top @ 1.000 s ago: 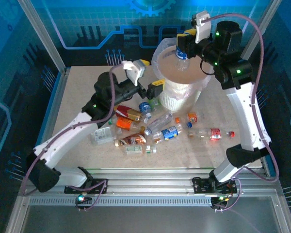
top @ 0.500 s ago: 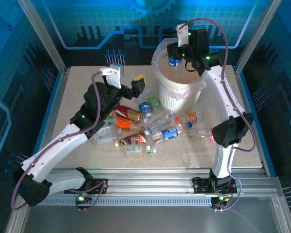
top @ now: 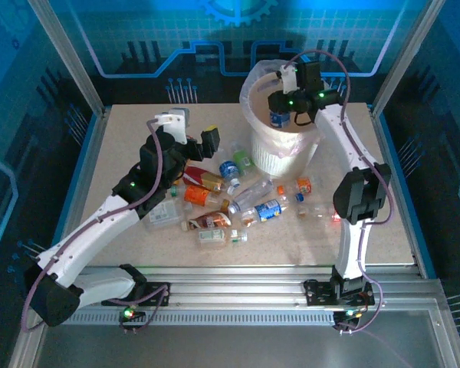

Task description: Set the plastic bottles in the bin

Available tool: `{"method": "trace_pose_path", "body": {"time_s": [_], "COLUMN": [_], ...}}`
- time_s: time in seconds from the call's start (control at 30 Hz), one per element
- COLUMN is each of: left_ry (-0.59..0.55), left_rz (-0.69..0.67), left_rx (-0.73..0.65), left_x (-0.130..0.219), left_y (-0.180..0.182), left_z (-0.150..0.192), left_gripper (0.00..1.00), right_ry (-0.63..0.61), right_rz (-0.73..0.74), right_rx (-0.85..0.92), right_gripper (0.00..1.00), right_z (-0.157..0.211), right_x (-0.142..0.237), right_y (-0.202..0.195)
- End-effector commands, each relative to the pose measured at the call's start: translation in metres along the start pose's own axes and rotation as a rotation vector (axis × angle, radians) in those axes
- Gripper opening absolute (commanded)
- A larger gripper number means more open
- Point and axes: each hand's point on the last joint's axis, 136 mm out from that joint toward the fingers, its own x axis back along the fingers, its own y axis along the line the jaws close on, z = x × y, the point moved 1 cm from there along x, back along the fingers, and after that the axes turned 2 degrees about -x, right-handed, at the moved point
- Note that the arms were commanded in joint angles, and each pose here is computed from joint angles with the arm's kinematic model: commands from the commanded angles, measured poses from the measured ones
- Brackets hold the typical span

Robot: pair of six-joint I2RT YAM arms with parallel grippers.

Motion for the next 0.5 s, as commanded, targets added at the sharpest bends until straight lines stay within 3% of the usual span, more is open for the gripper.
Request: {"method": "trace_pose_path", "body": {"time_s": [0.0, 0.17, 0.47], "left_ry": [0.039, 0.080, 0.104], "left_rz": [-0.045, -0.068, -0.126], "left_rx": [0.017, 0.014, 0.026], "left_x": [-0.003, -0.003, 0.001], "left_y": [0.010, 0.016, 0.031], "left_z": [0.012, 0.024, 0.035], "left_gripper": [0.99, 0.99, 0.99], "right_ry": [0.085, 0.146, 0.208], "right_rz": [-0.014, 0.007, 0.057], "right_rx": [-0.008, -0.013, -0.017], "right_gripper": [0.04, 0.15, 0.53], "right_z": [0.026, 0.044, 0.063], "right_x": [-0.017, -0.031, -0.044], "right_y": [-0.007, -0.015, -0.027]}}
